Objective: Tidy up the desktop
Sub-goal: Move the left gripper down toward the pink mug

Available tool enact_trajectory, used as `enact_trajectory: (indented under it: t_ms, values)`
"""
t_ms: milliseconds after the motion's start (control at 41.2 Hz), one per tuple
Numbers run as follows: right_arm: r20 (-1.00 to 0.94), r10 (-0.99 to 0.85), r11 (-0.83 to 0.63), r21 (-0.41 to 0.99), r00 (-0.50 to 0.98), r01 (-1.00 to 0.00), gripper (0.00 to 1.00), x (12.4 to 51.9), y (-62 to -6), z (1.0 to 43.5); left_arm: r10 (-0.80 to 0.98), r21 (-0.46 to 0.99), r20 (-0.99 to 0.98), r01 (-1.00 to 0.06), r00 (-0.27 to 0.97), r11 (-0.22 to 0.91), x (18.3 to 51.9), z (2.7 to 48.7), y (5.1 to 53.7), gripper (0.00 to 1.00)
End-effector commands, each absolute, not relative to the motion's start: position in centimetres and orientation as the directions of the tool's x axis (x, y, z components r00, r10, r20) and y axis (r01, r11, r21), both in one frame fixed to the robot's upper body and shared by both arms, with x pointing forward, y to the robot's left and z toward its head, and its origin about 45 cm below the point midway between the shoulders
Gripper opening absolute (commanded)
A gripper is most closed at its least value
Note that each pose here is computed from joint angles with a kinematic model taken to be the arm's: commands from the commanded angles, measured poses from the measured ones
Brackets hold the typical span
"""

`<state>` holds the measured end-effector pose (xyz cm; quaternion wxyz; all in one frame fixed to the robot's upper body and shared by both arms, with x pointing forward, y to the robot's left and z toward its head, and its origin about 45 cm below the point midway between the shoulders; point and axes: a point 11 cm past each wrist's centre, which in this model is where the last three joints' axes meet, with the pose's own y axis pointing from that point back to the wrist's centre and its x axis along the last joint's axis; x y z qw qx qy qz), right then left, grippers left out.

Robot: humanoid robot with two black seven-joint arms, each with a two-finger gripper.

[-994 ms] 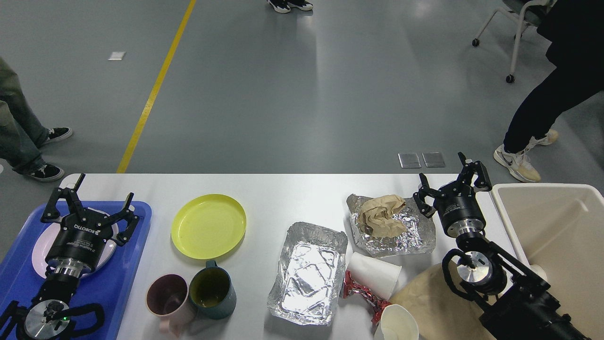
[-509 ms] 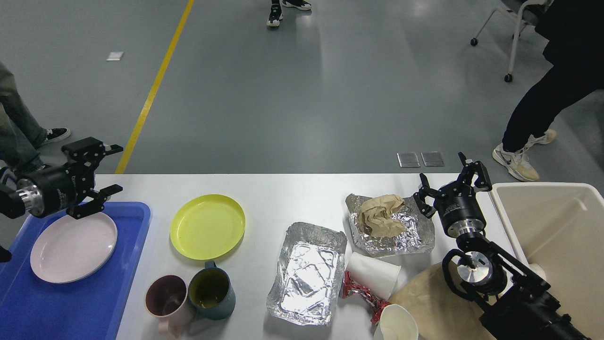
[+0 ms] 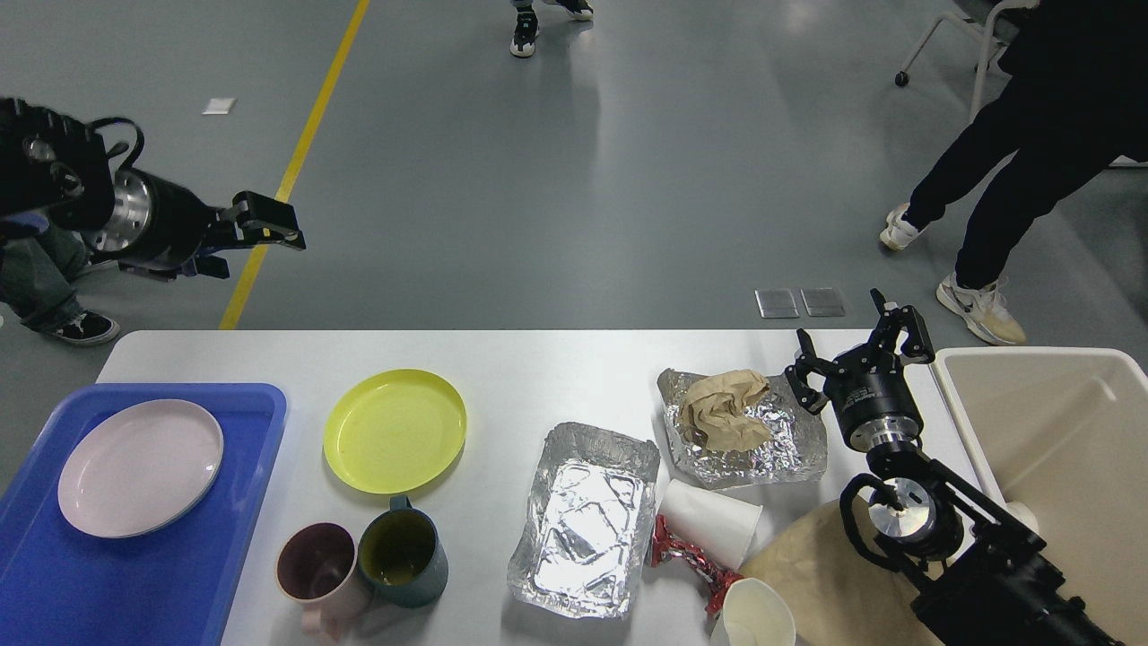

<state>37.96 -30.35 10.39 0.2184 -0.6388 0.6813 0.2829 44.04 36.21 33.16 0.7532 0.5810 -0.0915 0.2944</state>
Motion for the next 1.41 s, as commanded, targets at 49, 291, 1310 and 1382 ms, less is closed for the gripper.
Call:
enact_trajectory:
  t_ms: [49, 291, 1310, 1382]
  values:
    - [-0.659, -0.747, 0.024, 0.107, -0.089, -0.994, 1.00, 38.0, -30.4, 10.4, 0.117, 0.890, 0.440, -0.450, 0.891, 0.081, 41.7, 35.1, 31.6, 0.97]
    - [-0.659, -0.747, 0.024, 0.107, -0.089, -0.994, 1.00, 38.0, -30.4, 10.4, -0.048, 0.903, 0.425, -0.420, 0.904, 0.091, 39.9, 38.6, 25.0, 0.97]
    - [-0.659, -0.747, 0.024, 0.107, -0.089, -0.994, 1.00, 38.0, -30.4, 10.4, 0.287, 0.948, 0.229, -0.280, 0.930, 0.152, 34.3, 41.4, 23.5, 0.97]
    - [-0.659, -0.747, 0.024, 0.107, -0.089, -0.994, 1.00, 38.0, -30.4, 10.4, 0.289, 0.949, 0.210, -0.266, 0.934, 0.170, 34.3, 40.8, 23.4, 0.97]
